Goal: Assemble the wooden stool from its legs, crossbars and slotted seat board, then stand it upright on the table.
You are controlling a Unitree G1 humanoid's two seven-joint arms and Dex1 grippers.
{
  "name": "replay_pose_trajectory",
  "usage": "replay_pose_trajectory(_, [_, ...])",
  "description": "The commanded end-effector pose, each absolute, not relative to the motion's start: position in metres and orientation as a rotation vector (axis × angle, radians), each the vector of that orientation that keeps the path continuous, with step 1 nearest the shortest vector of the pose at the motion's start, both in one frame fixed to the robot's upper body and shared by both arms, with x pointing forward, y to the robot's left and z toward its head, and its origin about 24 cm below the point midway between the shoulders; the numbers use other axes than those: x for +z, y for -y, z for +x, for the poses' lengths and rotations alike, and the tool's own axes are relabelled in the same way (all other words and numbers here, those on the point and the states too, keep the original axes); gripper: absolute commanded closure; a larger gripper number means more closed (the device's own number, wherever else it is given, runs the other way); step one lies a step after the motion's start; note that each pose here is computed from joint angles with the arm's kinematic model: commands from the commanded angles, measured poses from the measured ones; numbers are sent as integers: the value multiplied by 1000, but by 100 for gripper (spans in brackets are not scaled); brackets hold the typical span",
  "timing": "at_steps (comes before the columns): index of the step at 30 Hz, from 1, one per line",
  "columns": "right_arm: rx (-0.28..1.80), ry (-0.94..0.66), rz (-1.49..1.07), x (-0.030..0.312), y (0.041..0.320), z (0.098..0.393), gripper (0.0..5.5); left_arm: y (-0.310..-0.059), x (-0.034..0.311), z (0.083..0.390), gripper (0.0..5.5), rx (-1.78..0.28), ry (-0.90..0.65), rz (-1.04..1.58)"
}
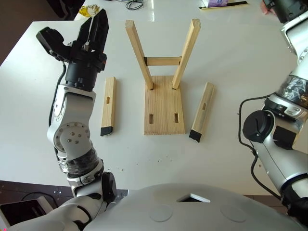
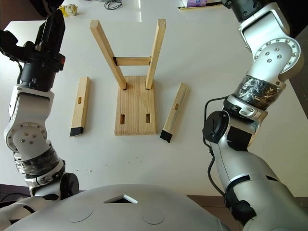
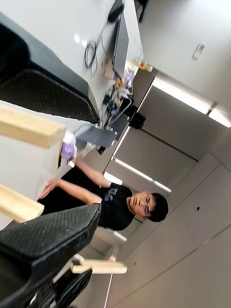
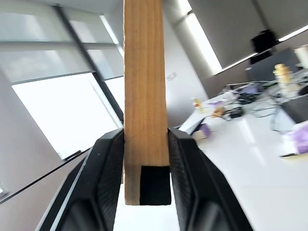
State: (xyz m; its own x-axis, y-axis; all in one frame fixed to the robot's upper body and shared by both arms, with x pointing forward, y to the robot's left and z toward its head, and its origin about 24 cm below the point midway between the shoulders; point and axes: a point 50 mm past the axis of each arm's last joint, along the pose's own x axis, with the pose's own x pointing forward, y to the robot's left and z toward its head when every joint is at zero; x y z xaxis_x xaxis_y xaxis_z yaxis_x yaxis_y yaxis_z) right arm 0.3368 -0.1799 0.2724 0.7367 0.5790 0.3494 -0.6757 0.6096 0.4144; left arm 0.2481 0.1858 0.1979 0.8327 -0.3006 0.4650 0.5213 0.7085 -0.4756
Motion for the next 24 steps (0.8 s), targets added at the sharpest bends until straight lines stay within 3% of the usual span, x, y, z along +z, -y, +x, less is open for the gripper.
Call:
replay_pose_trajectory(1, [1100, 119, 498, 273, 143, 312, 419, -188, 207, 248, 246, -691, 377, -653])
replay_pose_trajectory(10, [1495, 55, 426, 255, 119, 292, 419, -180, 220, 242, 246, -1039, 295, -540])
replay_pose_trajectory(24, [1641, -27, 318, 222, 111, 291, 419, -162, 230, 236, 246, -1326, 168, -481])
